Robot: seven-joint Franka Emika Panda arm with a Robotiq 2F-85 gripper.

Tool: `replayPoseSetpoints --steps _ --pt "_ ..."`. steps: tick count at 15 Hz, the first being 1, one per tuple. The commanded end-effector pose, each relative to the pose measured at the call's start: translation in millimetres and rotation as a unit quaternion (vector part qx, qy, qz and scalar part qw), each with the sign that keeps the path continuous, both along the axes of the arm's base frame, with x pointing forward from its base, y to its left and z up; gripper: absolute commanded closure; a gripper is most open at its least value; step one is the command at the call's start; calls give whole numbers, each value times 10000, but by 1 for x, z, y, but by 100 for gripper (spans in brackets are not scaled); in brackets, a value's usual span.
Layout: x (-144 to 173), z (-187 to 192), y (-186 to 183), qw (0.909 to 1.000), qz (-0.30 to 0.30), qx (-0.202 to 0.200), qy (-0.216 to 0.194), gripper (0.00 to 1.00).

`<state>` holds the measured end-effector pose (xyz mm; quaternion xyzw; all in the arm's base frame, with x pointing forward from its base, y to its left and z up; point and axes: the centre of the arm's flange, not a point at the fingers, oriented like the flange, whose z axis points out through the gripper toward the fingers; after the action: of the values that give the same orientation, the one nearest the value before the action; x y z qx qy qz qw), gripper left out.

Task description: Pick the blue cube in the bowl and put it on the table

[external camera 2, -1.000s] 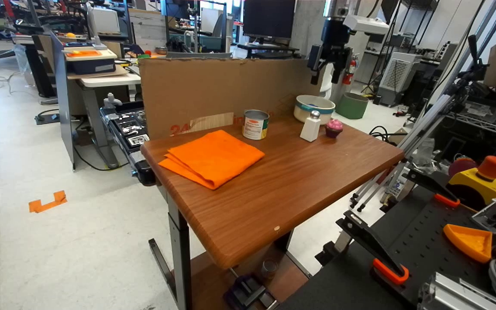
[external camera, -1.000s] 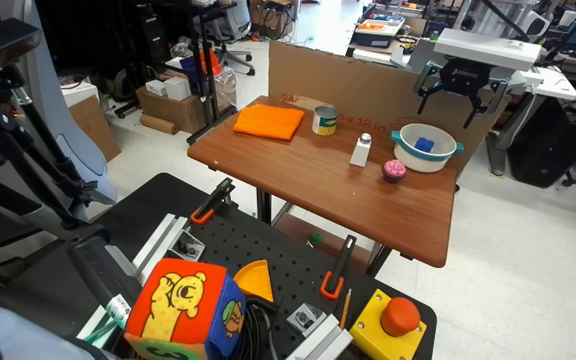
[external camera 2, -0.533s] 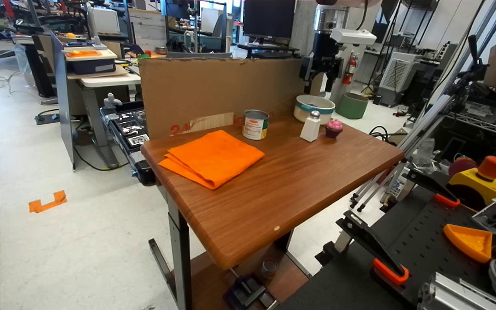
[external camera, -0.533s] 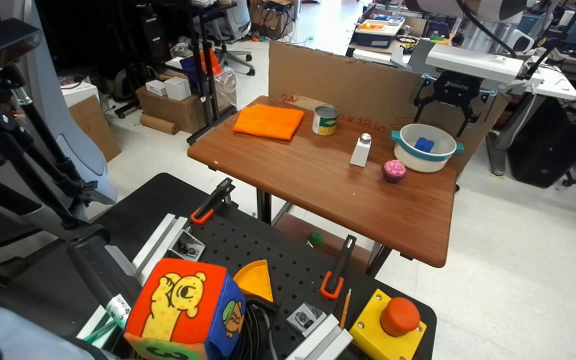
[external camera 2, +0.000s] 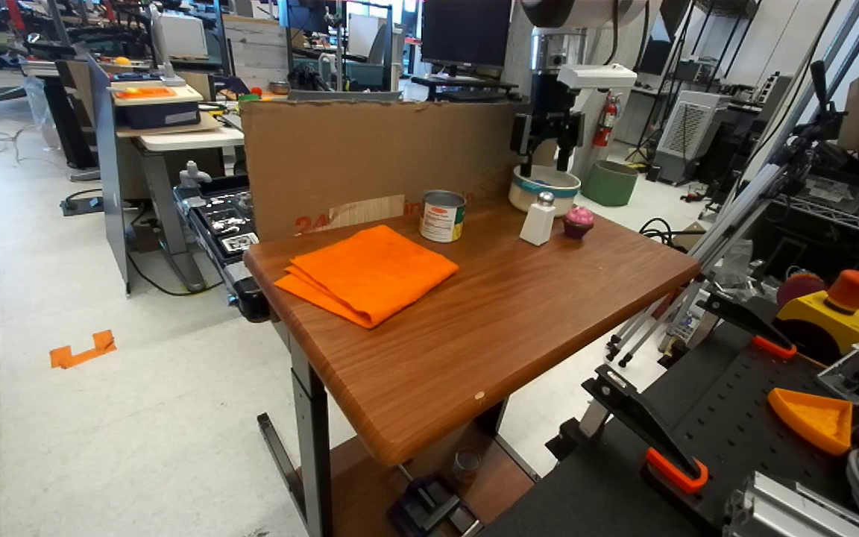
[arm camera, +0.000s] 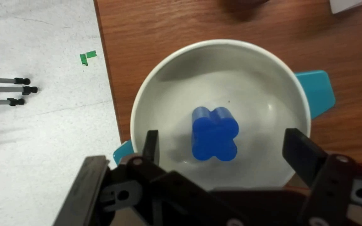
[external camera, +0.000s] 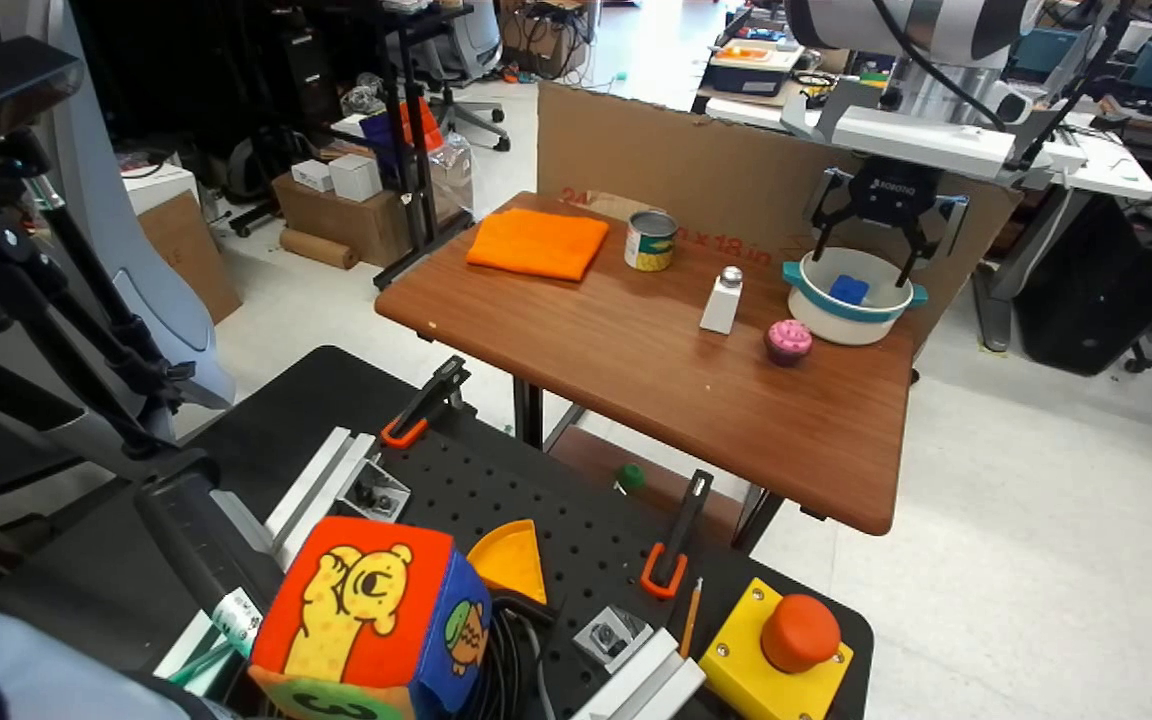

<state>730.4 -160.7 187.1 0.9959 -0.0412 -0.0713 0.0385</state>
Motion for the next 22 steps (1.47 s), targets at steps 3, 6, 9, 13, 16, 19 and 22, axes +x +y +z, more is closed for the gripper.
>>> replayPoseSetpoints --steps 3,6,9,13,16,19,22 --pt "14 -13 -1 9997 -8 -158 189 0" --pt "14 -18 0 9995 6 -191 263 26" --pt "14 -22 2 9992 38 -236 306 49" --pt "13 -19 4 9991 114 -292 289 80" --pt "2 1 19 9987 323 -284 285 84" --pt "-29 37 41 9947 895 -407 288 84" --pt "-63 66 50 9886 1337 -628 277 84"
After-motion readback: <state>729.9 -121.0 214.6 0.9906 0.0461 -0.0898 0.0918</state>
